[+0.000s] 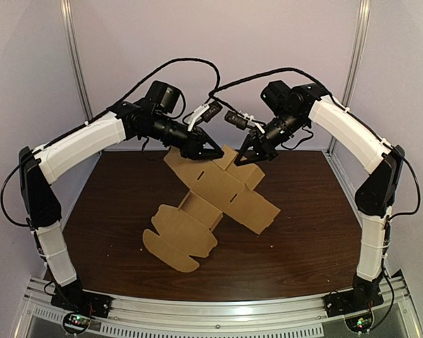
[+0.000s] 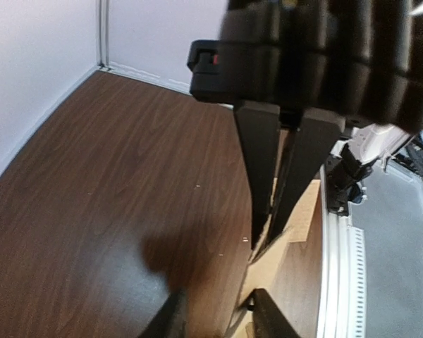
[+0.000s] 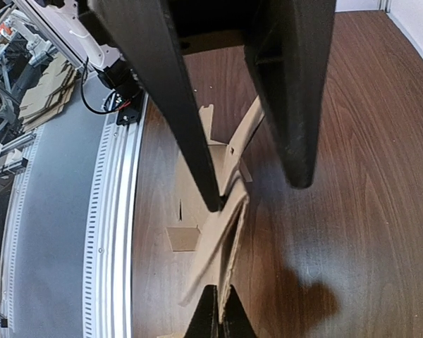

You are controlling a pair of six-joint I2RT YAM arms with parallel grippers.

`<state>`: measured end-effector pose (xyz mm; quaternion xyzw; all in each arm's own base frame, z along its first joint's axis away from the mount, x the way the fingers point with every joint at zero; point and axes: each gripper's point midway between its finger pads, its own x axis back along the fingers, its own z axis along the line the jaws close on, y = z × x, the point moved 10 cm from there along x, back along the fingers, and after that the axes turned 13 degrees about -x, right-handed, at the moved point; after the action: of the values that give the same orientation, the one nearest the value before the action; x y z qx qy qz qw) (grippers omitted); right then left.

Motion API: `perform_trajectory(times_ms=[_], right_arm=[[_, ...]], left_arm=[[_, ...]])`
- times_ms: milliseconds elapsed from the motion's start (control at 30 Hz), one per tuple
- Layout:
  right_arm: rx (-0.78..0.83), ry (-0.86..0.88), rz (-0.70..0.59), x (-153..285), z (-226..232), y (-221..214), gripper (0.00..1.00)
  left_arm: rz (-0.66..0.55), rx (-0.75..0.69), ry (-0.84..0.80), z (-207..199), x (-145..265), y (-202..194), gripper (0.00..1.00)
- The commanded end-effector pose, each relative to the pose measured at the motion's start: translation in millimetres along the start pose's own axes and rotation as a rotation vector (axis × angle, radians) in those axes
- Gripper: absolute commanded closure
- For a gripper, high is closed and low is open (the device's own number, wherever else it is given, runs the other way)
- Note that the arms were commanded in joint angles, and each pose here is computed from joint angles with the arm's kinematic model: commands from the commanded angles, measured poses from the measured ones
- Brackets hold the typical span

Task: Fold the paper box

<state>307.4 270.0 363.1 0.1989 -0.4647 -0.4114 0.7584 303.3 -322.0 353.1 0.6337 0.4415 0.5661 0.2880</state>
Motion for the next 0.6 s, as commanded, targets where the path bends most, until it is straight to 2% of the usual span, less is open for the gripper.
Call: perform_trajectory(times_ms=[0,100,200,333,400,433,467,567], right_arm=[[-0.239,-0.001,0.198,-5.0,8.0,-31.2,1.00],[-0.249,-0.029,0.218,-3.3,2.7,-35.4,1.00],[-0.252,-0.026,0.220,-2.4,1.9,-36.7,1.00],[-0.248,-0.030,0.216,-0.9,3.5,-35.8,1.00],[-0.249,-0.033,0.220,-0.7,3.6,-36.2,1.00],[-0.250,-0.035,0.221,-0.4,3.4,-36.5,1.00],[-0.252,-0.035,0.222,-0.8,2.6,-36.8,1.00],[-0.255,-0.032,0.224,-1.4,2.0,-37.4,1.00]], left_arm=[[-0.045,-0.044,0.350,-3.6,39.9,15.8,0.59],[-0.065,-0.005,0.505,-6.1,69.0,5.5,0.50],[-0.064,0.045,0.561,-0.4,86.4,-21.3,0.38],[-0.020,0.115,0.535,12.4,85.8,-55.6,0.36],[-0.014,0.139,0.471,16.2,80.7,-65.6,0.34],[-0.010,0.148,0.438,17.5,78.0,-68.5,0.25],[0.001,0.158,0.422,19.3,74.8,-71.4,0.22],[0.013,0.169,0.401,22.7,68.9,-75.8,0.22]])
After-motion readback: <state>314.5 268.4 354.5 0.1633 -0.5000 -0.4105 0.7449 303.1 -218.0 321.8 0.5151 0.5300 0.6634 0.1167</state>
